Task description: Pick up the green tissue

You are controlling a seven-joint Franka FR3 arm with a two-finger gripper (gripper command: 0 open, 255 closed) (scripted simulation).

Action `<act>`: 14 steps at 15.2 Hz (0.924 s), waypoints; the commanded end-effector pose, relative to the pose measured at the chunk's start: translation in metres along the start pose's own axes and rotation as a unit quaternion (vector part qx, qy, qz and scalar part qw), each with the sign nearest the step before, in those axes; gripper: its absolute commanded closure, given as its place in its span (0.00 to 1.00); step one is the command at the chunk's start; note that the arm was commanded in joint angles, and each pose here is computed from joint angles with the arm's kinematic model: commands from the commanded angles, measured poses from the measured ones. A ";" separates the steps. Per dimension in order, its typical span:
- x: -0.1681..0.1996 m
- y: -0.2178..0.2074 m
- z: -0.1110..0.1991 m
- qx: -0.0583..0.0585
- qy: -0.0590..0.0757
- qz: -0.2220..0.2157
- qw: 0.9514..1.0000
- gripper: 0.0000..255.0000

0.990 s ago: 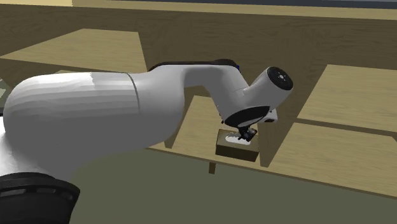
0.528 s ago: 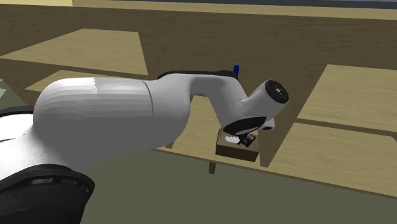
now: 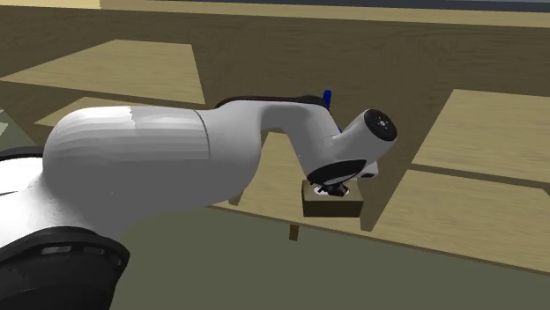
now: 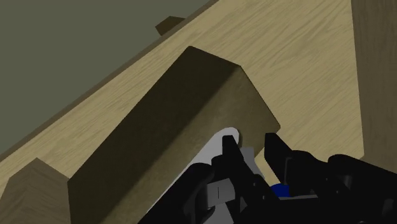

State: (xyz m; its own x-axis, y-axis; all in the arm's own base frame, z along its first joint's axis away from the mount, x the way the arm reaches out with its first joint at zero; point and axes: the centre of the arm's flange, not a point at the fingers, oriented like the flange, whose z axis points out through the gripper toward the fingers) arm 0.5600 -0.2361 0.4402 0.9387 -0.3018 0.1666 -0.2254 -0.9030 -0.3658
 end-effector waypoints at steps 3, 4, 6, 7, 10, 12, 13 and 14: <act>-0.001 0.009 0.002 -0.004 0.000 0.006 1.000 1.00; 0.000 0.007 -0.003 -0.004 0.000 0.006 1.000 1.00; 0.002 0.003 -0.013 -0.004 0.000 0.006 1.000 1.00; 0.002 0.001 -0.018 -0.004 0.000 0.006 1.000 1.00; 0.005 -0.005 -0.032 -0.004 0.000 0.006 1.000 1.00; 0.007 -0.009 -0.042 -0.004 0.000 0.006 1.000 1.00; 0.008 -0.011 -0.047 -0.004 0.000 0.006 1.000 1.00; 0.009 -0.012 -0.051 -0.004 0.000 0.006 1.000 1.00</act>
State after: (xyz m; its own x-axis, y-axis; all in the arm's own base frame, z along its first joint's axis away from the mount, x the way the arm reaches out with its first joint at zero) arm 0.5566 -0.2422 0.4872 0.9358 -0.3123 0.1634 -0.2382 -0.9020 -0.3601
